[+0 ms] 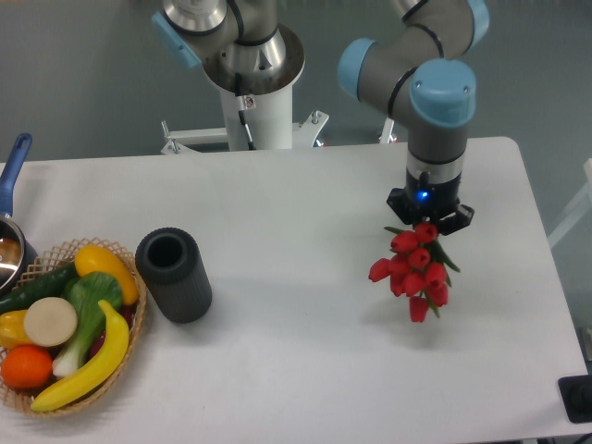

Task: Place the flowers on the table
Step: 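Lower the held red tulip bunch toward the table surface, then open the gripper to release the red tulips onto the table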

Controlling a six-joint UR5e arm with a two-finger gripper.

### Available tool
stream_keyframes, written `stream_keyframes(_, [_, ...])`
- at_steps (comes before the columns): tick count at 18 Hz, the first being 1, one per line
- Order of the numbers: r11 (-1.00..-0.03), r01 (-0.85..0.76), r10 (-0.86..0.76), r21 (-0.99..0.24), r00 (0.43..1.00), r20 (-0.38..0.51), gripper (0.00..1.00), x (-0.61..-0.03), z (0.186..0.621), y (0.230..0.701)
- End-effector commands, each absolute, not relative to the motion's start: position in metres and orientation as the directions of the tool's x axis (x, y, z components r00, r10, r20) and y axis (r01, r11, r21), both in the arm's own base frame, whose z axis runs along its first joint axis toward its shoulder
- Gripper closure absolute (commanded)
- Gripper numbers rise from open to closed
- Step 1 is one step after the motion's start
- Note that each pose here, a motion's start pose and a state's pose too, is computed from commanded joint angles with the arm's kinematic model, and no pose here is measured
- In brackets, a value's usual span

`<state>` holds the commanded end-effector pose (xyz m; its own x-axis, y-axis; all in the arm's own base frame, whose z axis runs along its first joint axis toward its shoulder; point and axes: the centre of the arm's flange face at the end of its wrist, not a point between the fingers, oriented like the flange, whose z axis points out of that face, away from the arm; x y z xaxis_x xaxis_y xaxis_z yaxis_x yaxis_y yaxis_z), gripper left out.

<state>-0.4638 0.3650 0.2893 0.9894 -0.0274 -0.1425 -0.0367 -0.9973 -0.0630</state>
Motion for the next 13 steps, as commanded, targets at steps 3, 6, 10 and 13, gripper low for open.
stream_keyframes(3, [-0.997, -0.044, -0.035, -0.061, 0.990, -0.137, 0.34, -0.461, 0.284, 0.372])
stream_keyframes(6, [-0.997, -0.044, -0.033, -0.069, 0.989, -0.143, 0.00, -0.462, 0.289, 0.372])
stream_keyframes(10, [-0.996, -0.026, -0.011, -0.082, 0.984, -0.179, 0.00, -0.469, 0.298, 0.363])
stream_keyframes(13, [-0.996, 0.005, 0.022, -0.086, 0.981, -0.193, 0.00, -0.481, 0.305, 0.348])
